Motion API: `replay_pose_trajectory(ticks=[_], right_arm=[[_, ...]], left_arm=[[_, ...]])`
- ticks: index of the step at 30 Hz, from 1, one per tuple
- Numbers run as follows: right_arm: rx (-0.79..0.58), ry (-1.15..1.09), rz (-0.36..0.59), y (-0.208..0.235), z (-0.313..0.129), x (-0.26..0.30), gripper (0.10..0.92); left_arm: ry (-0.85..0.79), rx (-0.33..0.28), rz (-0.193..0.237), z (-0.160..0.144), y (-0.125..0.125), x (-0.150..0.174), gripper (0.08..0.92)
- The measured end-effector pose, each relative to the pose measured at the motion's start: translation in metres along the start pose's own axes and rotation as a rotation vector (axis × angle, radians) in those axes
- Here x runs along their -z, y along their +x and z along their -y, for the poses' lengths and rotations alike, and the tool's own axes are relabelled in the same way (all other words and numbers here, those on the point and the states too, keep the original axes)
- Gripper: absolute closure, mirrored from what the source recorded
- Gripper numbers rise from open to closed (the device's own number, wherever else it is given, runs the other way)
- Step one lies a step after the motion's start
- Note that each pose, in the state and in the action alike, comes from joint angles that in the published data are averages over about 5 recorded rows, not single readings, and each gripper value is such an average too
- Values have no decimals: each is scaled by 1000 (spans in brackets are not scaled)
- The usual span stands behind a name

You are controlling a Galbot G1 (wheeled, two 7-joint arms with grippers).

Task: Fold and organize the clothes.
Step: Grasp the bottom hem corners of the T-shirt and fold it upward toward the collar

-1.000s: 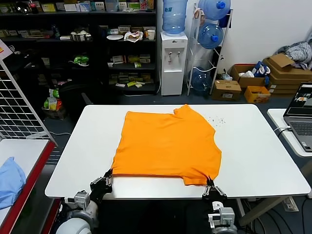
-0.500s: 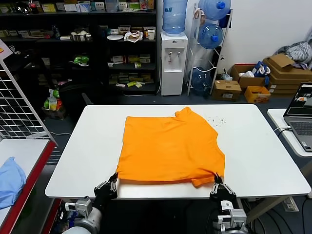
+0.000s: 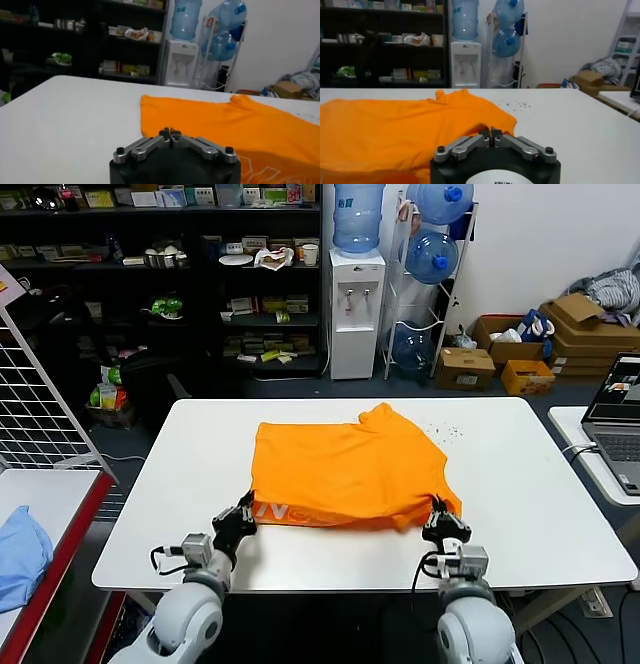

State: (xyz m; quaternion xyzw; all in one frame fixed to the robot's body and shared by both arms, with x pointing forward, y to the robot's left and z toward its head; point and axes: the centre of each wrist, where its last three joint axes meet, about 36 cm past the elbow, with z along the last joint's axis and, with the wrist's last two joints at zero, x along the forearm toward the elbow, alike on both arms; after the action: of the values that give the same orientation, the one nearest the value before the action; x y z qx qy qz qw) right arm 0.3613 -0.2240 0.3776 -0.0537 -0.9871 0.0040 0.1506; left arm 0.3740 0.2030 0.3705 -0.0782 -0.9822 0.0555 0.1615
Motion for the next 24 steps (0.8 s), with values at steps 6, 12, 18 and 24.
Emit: replay_pose_trajectory(ticks=[6, 12, 18, 24], right_arm=[[11, 0, -7, -29, -8, 8, 898], [23, 4, -11, -46, -14, 13, 781], [42, 19, -6, -54, -17, 16, 608], [53, 32, 9, -57, -15, 17, 435]], left_arm=[[-39, 23, 18, -6, -37, 7, 905], [-68, 43, 29, -9, -61, 13, 905], [-82, 51, 33, -12, -74, 20, 813], [-96, 60, 24, -16, -77, 23, 640]])
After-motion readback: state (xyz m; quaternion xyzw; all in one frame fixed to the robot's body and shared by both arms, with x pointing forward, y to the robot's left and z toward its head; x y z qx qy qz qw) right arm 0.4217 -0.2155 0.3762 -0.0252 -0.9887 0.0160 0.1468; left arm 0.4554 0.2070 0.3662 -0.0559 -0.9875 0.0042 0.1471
